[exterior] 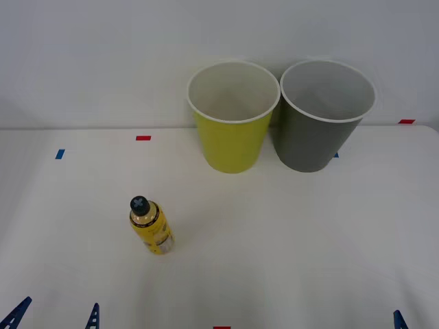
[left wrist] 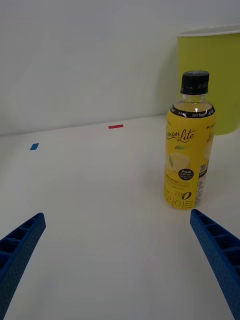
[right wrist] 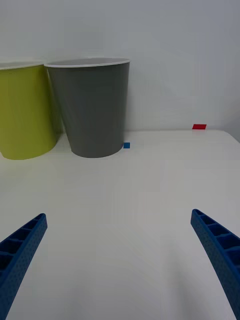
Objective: Put cans in the gray bin and PET bottles in the light green bin.
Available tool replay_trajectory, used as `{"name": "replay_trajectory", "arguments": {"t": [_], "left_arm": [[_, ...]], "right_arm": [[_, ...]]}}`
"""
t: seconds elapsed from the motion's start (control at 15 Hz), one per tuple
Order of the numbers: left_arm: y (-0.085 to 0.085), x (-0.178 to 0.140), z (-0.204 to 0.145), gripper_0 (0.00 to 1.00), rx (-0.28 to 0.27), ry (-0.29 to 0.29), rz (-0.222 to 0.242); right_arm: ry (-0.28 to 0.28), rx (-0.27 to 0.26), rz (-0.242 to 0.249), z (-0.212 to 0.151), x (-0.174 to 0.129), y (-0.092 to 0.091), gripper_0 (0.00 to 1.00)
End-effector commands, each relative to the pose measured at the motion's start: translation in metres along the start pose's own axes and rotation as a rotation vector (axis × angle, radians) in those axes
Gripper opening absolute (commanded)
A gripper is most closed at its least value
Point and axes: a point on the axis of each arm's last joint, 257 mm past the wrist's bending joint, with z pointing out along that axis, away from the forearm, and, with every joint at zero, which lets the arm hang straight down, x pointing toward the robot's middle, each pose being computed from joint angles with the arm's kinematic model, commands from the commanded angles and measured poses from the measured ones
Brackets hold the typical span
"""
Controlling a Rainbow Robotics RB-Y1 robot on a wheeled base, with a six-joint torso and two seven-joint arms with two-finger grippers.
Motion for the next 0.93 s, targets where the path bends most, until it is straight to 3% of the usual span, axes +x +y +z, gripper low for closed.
{"name": "replay_trajectory", "arguments": {"t": [0.07, 0.4, 0.47, 0.53, 0.73, 0.93], "left_arm": [[0.000, 0.000, 0.000, 1.00, 0.000, 0.000, 0.000], [0.000, 0.000, 0.000, 1.00, 0.000, 0.000, 0.000], [-0.006, 0.018, 0.000, 1.00, 0.019, 0.032, 0.002], [-0.003, 0.016, 0.003, 1.00, 0.028, 0.010, 0.022], [-0.011, 0.007, 0.009, 1.00, 0.118, -0.106, 0.072], [-0.021, 0.011, 0.014, 1.00, 0.258, -0.150, 0.111]], "right_arm": [[0.000, 0.000, 0.000, 0.000, 0.000, 0.000, 1.00], [0.000, 0.000, 0.000, 0.000, 0.000, 0.000, 1.00], [0.000, 0.000, 0.000, 0.000, 0.000, 0.000, 1.00], [0.000, 0.000, 0.000, 0.000, 0.000, 0.000, 1.00], [0.000, 0.000, 0.000, 0.000, 0.000, 0.000, 1.00], [0.000, 0.000, 0.000, 0.000, 0.000, 0.000, 1.00]]}}
